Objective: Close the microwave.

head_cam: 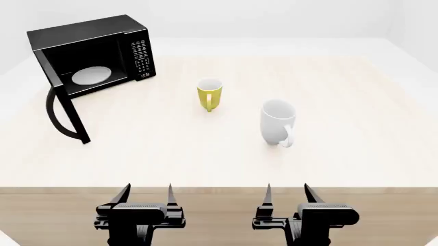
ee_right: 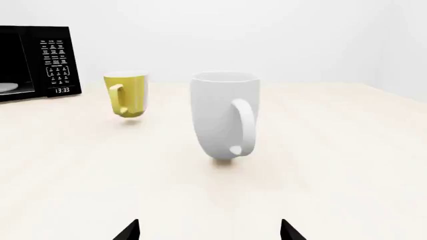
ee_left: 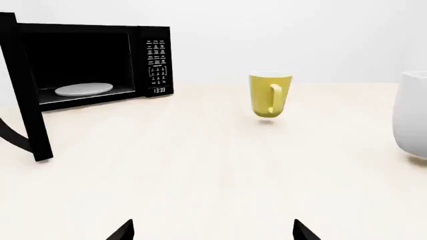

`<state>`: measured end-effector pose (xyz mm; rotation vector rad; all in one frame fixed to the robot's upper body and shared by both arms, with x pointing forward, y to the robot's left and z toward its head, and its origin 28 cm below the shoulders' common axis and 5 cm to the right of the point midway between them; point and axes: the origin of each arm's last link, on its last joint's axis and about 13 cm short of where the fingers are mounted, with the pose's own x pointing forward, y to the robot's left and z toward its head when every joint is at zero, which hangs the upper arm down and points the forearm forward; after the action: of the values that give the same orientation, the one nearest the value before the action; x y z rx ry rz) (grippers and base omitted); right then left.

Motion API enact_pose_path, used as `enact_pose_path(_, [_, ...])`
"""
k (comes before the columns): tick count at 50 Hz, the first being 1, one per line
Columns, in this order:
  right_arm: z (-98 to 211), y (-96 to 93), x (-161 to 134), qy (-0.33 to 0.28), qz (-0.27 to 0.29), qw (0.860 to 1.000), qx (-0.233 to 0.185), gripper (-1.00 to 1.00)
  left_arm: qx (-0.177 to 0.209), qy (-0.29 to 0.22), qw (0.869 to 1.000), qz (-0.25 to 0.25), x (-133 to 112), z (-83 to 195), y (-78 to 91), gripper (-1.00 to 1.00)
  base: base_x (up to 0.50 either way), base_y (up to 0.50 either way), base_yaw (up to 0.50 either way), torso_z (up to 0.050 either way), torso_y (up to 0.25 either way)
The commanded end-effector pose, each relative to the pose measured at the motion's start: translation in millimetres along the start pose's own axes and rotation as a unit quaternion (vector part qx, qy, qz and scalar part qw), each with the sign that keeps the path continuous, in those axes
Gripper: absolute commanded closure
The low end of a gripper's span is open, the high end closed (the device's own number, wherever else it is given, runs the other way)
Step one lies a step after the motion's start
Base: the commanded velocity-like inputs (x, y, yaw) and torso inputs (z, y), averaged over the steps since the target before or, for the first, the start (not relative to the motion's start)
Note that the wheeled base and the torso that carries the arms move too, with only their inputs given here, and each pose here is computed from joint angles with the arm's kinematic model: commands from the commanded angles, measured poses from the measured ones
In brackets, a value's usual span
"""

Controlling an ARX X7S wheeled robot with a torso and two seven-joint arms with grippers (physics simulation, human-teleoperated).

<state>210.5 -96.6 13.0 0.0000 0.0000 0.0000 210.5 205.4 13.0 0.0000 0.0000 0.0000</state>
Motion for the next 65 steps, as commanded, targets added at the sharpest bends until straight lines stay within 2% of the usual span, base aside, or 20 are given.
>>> enact_pose_path(1, [1,0.2,0,-0.001,-0.002,1.0,0.002,-1.0,0.001,0.0,1.0,-0.001,-1,-1,-0.2,-1.0,0.0,0.0,0.0,0.0,0.0])
enact_pose_path(20, [7,-1.1,-2,-0.011,-0.006,1.0,0.013,-1.0,-0.003,0.003,1.0,-0.007,-4,-2,0.6,-1.0,0.0,0.0,0.0,0.0,0.0])
enact_pose_path(21, [9,-1.2,-2,-0.016,-0.005,1.0,0.015,-1.0,-0.019,0.008,1.0,-0.012,-5,0,0.9,-1.0,0.0,0.0,0.0,0.0,0.0])
enact_pose_path(31, [18,-1.9,-6,-0.027,-0.01,1.0,0.001,-1.0,-0.02,-0.002,1.0,-0.015,-10,10,1.6,-1.0,0.0,0.0,0.0,0.0,0.0])
enact_pose_path(39, [26,-2.3,-9,-0.032,-0.012,0.999,0.0,-1.0,-0.02,-0.01,1.0,-0.013,-14,20,3.3,-1.0,0.0,0.0,0.0,0.0,0.0])
enact_pose_path(41, [33,-2.4,-12,-0.038,-0.012,0.999,0.001,-1.0,-0.015,-0.026,0.999,-0.017,-22,33,4.0,-1.0,0.0,0.0,0.0,0.0,0.0])
enact_pose_path(51, [45,-3.4,-18,-0.048,-0.013,0.999,0.001,-1.0,0.003,-0.049,0.998,-0.026,-37,60,3.9,-1.0,0.0,0.0,0.0,0.0,0.0])
enact_pose_path(60, [58,-2.3,-25,-0.067,-0.01,0.998,-0.009,-1.0,0.004,-0.051,0.999,-0.015,-41,71,8.8,-1.0,0.0,0.0,0.0,0.0,0.0])
enact_pose_path(65, [64,-2.3,-28,-0.07,-0.004,0.998,-0.001,-1.0,0.003,-0.059,0.998,-0.009,-43,77,10.8,-1.0,0.0,0.0,0.0,0.0,0.0])
